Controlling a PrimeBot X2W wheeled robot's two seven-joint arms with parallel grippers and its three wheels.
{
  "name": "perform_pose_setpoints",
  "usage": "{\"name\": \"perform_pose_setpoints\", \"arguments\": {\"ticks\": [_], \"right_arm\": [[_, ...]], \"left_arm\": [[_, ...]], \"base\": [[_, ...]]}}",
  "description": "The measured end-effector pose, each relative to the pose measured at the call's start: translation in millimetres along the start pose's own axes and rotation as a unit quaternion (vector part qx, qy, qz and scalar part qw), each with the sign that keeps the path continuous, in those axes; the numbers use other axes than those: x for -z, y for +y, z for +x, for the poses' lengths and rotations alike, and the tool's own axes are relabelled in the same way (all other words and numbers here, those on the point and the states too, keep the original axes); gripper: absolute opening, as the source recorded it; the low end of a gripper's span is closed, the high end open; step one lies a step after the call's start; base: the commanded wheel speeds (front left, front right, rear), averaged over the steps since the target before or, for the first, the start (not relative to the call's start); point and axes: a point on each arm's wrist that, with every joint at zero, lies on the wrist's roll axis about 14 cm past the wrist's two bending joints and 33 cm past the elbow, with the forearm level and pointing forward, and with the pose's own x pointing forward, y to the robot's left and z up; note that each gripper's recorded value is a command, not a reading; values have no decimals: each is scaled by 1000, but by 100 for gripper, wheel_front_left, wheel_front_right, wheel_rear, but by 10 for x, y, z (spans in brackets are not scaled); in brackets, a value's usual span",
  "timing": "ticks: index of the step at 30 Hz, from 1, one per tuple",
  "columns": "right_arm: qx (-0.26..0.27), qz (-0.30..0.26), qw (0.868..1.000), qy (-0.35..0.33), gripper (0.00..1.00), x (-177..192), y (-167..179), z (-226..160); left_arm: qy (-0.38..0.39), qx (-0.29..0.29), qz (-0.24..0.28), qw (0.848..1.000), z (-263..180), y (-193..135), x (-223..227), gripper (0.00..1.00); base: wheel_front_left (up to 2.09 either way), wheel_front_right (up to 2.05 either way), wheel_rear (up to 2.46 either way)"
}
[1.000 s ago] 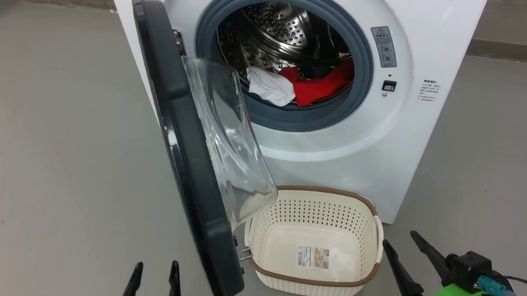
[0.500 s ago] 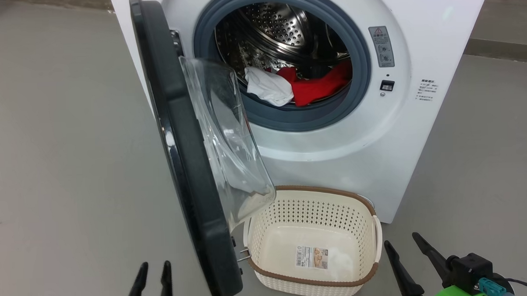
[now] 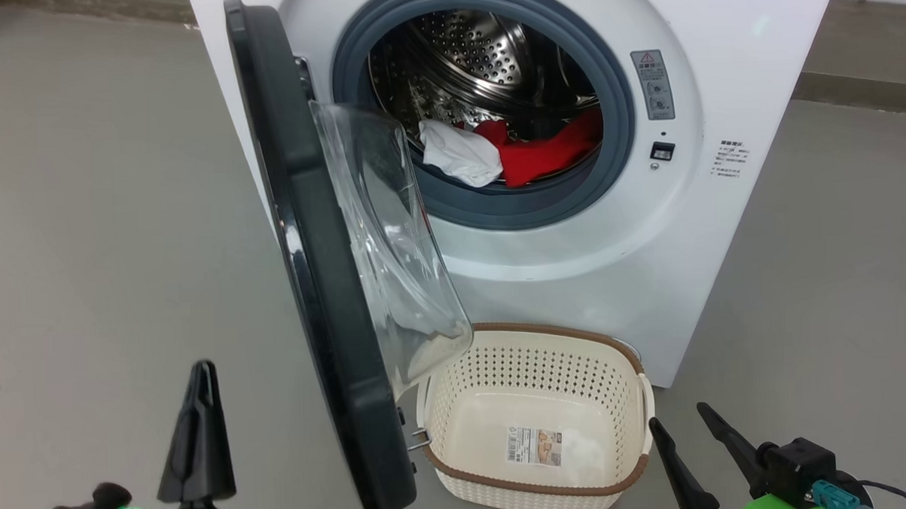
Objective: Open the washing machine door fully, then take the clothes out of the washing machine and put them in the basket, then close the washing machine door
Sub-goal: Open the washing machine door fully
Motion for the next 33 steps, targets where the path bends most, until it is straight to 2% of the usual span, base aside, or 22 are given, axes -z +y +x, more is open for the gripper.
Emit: {"name": "perform_pose_setpoints", "arguments": {"ticks": [5,9,10,15,20,25,33], "right_arm": [[1,0,1000,-1,100,-1,-4,-7],[3,0,1000,-1,100,-3,-18,-19],[3,0,1000,-1,100,-3,-18,-19],[8,2,1000,-1,100,5,-48,-34],[12,5,1000,-1,100,13,-73,-42],[15,7,1000,0,100,22,-95,-45],[15,9,1000,1,100,31,-104,-26]], "left_arm": [[-58,69,2,996,78,-461,-340,0],[-60,117,-16,991,30,-800,-344,0],[-60,117,-16,991,30,-800,-344,0],[-34,174,-28,984,-77,-1184,-187,0],[26,210,-43,976,-221,-1419,169,0],[80,207,-43,974,-300,-1406,497,0],[139,157,-43,977,-332,-1100,852,0]], "base": [[0,0,0],[0,0,0],[0,0,0],[0,0,0],[0,0,0],[0,0,0],[0,0,0]]}}
